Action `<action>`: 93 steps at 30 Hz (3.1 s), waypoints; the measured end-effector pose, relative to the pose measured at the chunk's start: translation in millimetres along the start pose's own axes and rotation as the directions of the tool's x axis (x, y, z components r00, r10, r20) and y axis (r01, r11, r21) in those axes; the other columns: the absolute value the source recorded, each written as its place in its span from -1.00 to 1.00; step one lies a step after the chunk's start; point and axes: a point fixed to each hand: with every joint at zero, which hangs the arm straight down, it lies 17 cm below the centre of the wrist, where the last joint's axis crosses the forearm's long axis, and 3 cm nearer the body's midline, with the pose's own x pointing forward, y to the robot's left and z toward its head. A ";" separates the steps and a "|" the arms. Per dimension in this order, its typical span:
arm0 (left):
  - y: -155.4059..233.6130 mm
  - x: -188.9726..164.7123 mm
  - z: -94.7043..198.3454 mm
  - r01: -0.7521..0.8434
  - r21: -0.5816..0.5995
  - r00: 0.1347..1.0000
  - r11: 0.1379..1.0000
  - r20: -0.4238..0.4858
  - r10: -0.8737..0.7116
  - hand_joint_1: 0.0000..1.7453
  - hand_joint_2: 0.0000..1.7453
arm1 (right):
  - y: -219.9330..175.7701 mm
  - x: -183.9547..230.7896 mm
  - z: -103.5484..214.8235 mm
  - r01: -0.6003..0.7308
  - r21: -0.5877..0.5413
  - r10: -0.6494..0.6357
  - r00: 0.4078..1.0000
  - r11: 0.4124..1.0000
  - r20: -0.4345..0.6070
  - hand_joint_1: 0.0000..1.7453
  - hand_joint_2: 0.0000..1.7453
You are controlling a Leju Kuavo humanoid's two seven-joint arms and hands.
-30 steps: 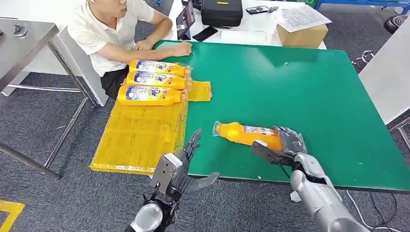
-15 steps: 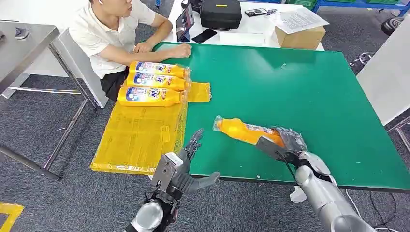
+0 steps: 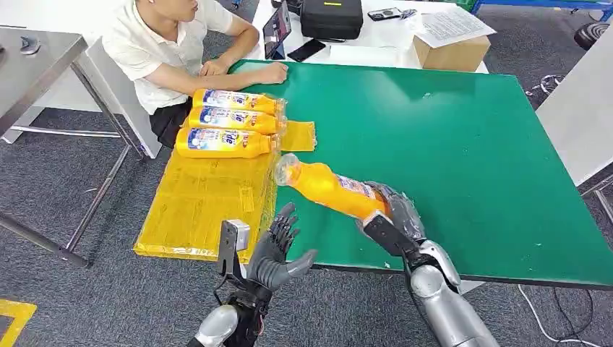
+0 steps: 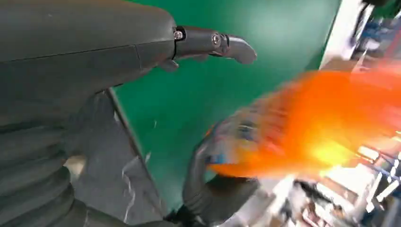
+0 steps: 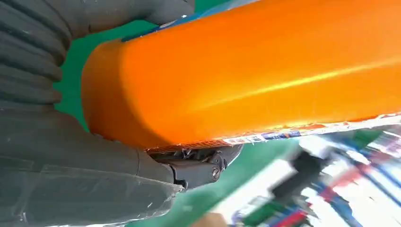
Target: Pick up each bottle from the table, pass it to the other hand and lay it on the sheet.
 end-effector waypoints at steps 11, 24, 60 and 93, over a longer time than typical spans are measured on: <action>2.4 -7.5 0.3 0.016 -0.008 1.000 1.000 -0.021 -0.016 -1.00 1.00 | 17.6 71.6 -6.9 0.172 -0.017 -0.169 0.976 0.985 0.136 1.00 1.00; -15.0 63.3 2.1 0.119 0.028 0.956 0.993 0.266 -0.122 -1.00 1.00 | 70.2 74.4 12.5 0.213 0.080 -0.220 0.972 0.974 0.082 1.00 1.00; -17.8 62.0 -14.5 0.000 -0.014 0.982 1.000 0.188 0.003 1.00 1.00 | 127.0 94.2 24.3 0.130 0.158 -0.149 0.982 0.979 0.113 -1.00 -1.00; 92.4 202.6 -31.9 0.726 0.625 0.212 0.288 0.195 -0.958 1.00 1.00 | -102.1 145.8 86.3 -0.394 -0.648 0.559 0.827 0.652 0.060 -1.00 -1.00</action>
